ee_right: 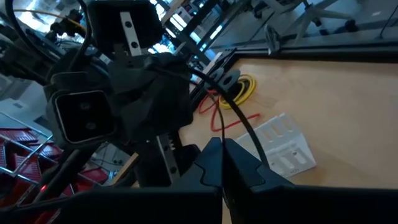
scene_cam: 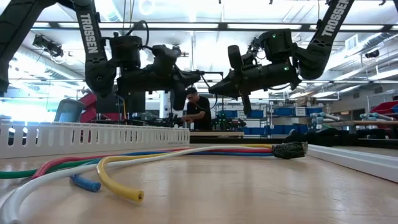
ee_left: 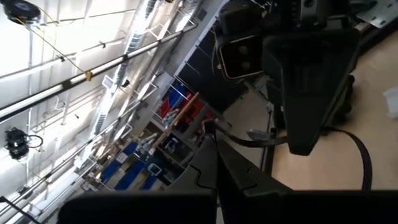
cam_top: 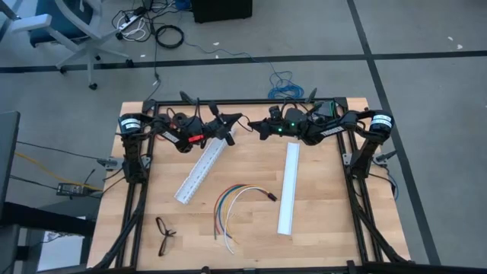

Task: Ziptie cables
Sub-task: Wrap the cable wires together using the black zip tie

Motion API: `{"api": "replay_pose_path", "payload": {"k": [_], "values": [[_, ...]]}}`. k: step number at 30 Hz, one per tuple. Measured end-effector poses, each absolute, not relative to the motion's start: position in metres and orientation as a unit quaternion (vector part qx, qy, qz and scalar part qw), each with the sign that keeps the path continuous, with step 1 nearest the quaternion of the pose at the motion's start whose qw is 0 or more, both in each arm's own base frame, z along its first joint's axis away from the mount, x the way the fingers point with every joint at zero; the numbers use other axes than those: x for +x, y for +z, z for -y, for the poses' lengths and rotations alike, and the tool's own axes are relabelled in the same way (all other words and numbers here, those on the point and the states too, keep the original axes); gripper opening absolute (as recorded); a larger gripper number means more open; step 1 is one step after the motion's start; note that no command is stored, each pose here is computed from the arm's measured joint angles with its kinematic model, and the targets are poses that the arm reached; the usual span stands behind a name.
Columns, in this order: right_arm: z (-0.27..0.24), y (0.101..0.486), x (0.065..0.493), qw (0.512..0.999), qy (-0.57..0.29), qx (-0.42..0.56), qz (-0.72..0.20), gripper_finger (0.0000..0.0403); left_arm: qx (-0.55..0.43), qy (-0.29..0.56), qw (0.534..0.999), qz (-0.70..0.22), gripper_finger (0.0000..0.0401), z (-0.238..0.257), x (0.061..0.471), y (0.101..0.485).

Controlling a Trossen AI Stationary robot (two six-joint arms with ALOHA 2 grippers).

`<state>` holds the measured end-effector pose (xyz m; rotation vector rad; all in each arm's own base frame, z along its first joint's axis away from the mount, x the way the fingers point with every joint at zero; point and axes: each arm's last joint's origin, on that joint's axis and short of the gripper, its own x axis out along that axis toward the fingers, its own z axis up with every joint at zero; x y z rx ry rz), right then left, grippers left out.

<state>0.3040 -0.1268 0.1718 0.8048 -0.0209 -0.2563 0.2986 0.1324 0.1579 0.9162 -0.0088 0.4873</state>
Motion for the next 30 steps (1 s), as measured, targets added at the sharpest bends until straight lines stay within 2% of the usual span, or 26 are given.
{"api": "replay_pose_path", "payload": {"k": [6, 12, 19, 30], "values": [[0.127, 0.179, 0.304, 0.915, -0.111, 0.385, 0.041, 0.0, 0.436, 0.228, 0.87, -0.003, 0.0001, -0.133, 0.301, 0.157], [0.127, 0.176, 0.304, 0.914, -0.112, 0.388, 0.028, 0.0, 0.437, 0.231, 0.869, -0.001, 0.0001, -0.133, 0.301, 0.158], [0.123, 0.178, 0.306, 0.923, -0.089, 0.373, 0.026, 0.0, 0.403, 0.3, 0.865, 0.005, 0.0001, -0.144, 0.294, 0.163], [0.121, 0.177, 0.307, 0.926, -0.076, 0.37, 0.021, 0.0, 0.39, 0.261, 0.883, 0.018, 0.0001, -0.145, 0.299, 0.164]]}}
